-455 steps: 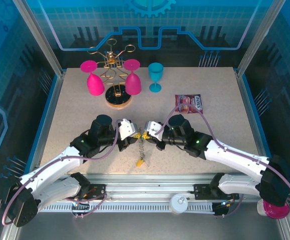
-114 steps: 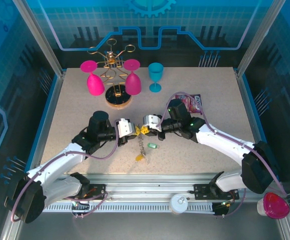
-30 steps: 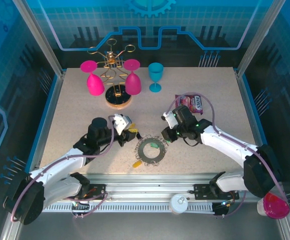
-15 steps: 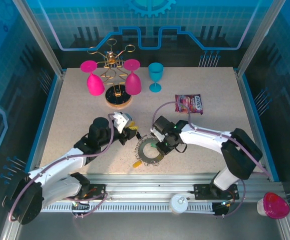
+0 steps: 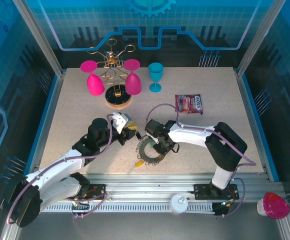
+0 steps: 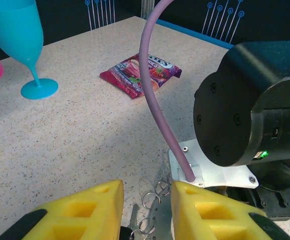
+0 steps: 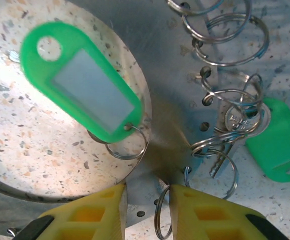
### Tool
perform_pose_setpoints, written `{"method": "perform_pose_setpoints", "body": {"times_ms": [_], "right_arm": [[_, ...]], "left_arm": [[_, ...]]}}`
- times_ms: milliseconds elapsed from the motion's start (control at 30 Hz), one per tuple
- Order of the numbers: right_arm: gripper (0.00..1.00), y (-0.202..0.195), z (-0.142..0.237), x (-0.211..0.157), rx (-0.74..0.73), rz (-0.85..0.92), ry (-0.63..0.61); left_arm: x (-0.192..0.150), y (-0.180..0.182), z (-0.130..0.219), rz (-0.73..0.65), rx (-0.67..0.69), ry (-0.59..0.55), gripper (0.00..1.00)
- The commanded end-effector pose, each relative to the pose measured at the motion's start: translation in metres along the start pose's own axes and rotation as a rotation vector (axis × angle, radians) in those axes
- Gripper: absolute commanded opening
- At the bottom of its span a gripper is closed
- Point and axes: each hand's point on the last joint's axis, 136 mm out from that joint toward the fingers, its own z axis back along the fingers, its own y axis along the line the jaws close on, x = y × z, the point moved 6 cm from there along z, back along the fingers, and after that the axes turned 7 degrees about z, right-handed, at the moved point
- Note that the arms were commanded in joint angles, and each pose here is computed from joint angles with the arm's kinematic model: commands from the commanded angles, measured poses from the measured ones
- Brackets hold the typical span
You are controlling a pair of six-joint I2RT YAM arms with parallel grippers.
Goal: Put the keys on the keyring
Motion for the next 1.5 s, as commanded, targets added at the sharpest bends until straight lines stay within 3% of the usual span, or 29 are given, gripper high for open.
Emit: {"method": "perform_pose_setpoints", "body": {"times_ms": [0, 100, 400, 500, 633, 767, 900, 1033, 1200, 1467], "right_arm": [[0.29, -0.001, 0.0, -0.004, -0.045, 0.003, 0.046], [0.26, -0.004, 0.001, -0.006, -0.075, 0.006, 0.06], [0.0, -0.012, 0.007, -0.005, -0.141, 0.027, 0.044], [0.0, -0.011, 0.017, -0.002, -0.121, 0.05, -0.003], [0.0, -0.003, 0.047, 0.006, 0.005, 0.119, -0.161], [0.0, 0.006, 0.09, 0.015, 0.138, 0.241, -0.405], [0.0, 0.01, 0.129, 0.022, 0.202, 0.377, -0.653], [0.0, 0.006, 0.157, 0.032, 0.259, 0.454, -0.815], [0.0, 0.014, 0.178, 0.037, 0.322, 0.616, -0.966], [0.0, 0.023, 0.19, 0.04, 0.378, 0.742, -1.023]], "left_arm": [[0.01, -0.001, 0.002, -0.031, 0.01, -0.023, 0.31], [0.01, -0.002, 0.002, -0.036, 0.008, -0.021, 0.31], [0.013, -0.002, 0.004, -0.05, 0.016, -0.021, 0.3], [0.014, -0.002, 0.005, -0.069, 0.017, -0.018, 0.3], [0.018, -0.004, 0.007, -0.105, 0.006, -0.011, 0.3], [0.023, -0.011, 0.008, -0.16, -0.043, 0.005, 0.29], [0.027, -0.021, 0.012, -0.233, -0.128, 0.029, 0.24], [0.028, -0.032, 0.017, -0.304, -0.221, 0.047, 0.23], [0.028, -0.04, 0.019, -0.358, -0.308, 0.067, 0.25], [0.024, -0.048, 0.017, -0.379, -0.408, 0.057, 0.26]]}}
